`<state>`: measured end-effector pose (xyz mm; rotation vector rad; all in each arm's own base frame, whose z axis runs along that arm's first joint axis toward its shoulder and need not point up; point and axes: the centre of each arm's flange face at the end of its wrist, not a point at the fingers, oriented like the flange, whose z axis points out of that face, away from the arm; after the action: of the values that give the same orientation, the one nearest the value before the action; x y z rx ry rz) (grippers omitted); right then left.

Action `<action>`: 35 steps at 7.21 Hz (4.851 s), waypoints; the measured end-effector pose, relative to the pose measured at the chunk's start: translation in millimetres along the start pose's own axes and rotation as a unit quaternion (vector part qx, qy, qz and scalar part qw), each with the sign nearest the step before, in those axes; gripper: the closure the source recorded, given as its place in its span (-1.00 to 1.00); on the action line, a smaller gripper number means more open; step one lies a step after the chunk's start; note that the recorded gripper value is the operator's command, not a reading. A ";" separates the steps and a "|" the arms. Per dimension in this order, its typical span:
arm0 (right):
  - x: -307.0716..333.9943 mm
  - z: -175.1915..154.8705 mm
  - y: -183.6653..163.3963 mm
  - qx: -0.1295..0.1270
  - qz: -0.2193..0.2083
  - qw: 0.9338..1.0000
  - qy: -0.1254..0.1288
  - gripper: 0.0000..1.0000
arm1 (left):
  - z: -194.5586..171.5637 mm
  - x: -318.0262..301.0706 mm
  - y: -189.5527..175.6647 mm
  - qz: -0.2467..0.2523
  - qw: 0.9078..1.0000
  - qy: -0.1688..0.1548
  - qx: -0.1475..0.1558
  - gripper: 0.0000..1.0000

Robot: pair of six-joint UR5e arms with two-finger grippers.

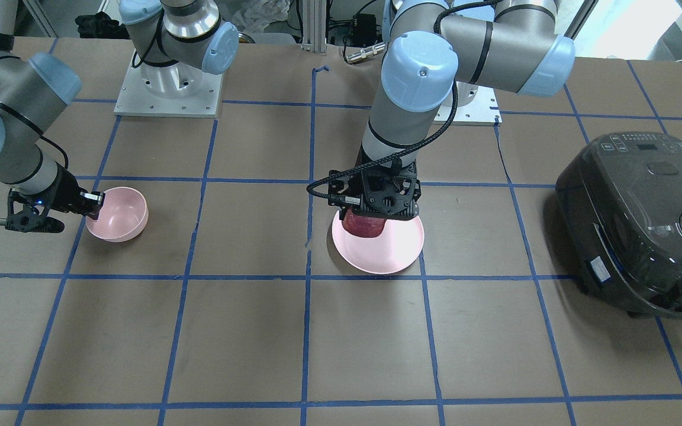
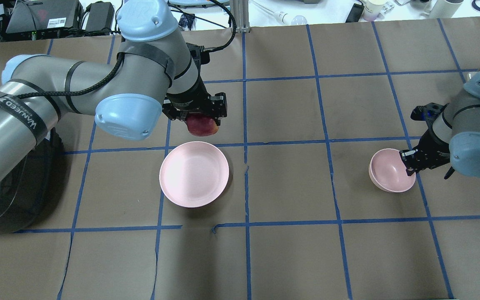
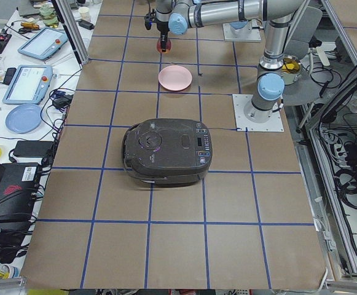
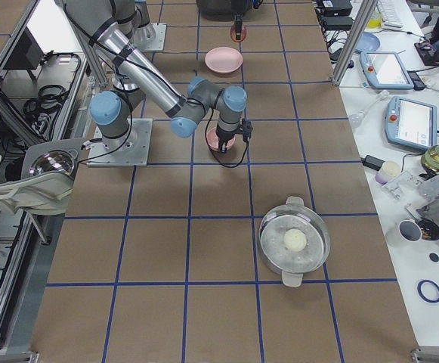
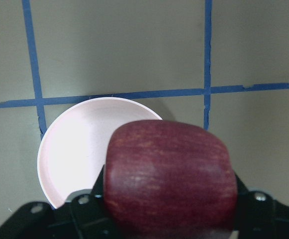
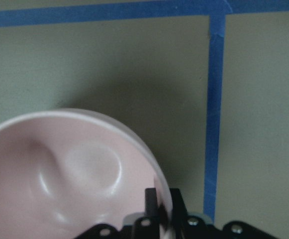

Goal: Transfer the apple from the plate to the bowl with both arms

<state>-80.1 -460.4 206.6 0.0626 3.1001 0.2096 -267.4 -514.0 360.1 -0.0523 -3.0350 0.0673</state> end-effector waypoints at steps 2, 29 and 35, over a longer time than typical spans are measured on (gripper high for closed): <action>-7.0 -6.8 -4.7 0.004 -0.003 1.000 -0.025 1.00 | -9.6 -3.2 0.2 0.001 1.000 0.000 0.009 0.95; -222.7 -320.4 -1.3 0.099 -0.020 0.995 0.020 -1.00 | 121.4 173.8 57.6 -0.168 0.984 0.048 -0.013 0.74; -219.8 -325.5 -5.4 0.126 0.001 0.992 0.031 -1.00 | 155.3 184.0 56.5 -0.169 0.984 0.053 -0.015 -0.99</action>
<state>127.4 -518.6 535.0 0.0654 3.1694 -0.1854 -464.9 -457.4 222.5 0.4396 -2.8922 -0.0079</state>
